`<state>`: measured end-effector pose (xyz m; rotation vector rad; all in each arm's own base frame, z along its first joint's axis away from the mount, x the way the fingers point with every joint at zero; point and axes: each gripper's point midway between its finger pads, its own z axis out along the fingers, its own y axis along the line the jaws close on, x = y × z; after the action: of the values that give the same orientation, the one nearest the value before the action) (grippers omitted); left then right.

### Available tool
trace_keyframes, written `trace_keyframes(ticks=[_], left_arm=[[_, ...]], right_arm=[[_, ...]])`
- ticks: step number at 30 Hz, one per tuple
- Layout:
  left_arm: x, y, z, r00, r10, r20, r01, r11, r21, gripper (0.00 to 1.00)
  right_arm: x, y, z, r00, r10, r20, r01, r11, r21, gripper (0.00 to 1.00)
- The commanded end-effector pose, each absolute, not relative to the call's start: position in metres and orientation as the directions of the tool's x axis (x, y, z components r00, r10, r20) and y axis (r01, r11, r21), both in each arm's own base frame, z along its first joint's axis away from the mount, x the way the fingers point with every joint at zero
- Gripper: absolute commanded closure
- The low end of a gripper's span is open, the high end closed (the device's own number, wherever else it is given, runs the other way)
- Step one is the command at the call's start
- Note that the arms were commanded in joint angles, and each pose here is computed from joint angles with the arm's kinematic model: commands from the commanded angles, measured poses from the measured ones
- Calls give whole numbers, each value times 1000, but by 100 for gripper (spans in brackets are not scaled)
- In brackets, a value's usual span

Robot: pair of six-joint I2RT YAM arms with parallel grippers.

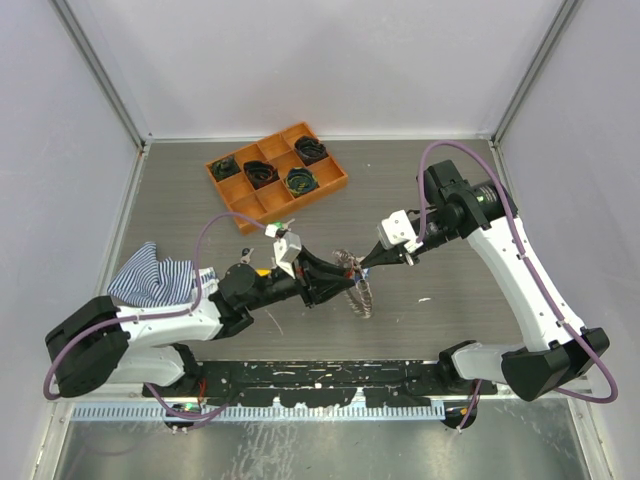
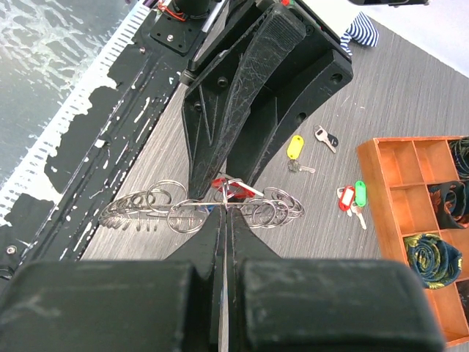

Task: Remove the keys from the keyring

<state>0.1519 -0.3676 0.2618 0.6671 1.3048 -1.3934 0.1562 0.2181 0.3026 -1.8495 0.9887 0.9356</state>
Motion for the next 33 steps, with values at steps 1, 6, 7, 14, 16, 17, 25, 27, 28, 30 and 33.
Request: trace_keyframes(ticks=[1,6,7,14,16,17,25,27,28,30,33], left_arm=[[148,-360,281,-244,-360,-900,938,148,-313,96],[139,-359,284,-253,-361,-898,946,100,-307,81],[137,-359,286,-253,-364,-896,948,90,-304,79],[137,-361,290,-268,-382,-884,946,67,-316,73],[137,-361,290,-272,-389,-880,946,61,-319,72],[137,-360,290,-274,-391,-879,946,56,-319,72],[136,-362,291,-284,-396,-873,945,39,-325,71],[136,-361,290,-289,-398,-871,943,37,-331,72],[137,-361,290,-292,-397,-870,942,37,-334,72],[138,-359,290,-291,-403,-868,940,47,-337,71],[140,-356,289,-292,-407,-865,937,62,-345,66]], right_arm=[[150,220,311,423,-241,-873,-876,-354,-327,99],[150,220,308,414,-245,-876,-879,-357,-316,99],[150,221,308,412,-243,-878,-880,-358,-313,99],[148,221,308,413,-240,-879,-878,-362,-313,99],[148,221,308,410,-242,-880,-879,-363,-310,99],[147,221,308,409,-242,-880,-879,-364,-309,99],[147,223,307,412,-248,-877,-876,-372,-307,99],[147,222,308,415,-253,-874,-876,-371,-309,99],[148,222,308,416,-255,-873,-876,-371,-309,99],[149,222,307,421,-263,-868,-874,-373,-311,99],[149,222,306,432,-278,-858,-870,-380,-315,99]])
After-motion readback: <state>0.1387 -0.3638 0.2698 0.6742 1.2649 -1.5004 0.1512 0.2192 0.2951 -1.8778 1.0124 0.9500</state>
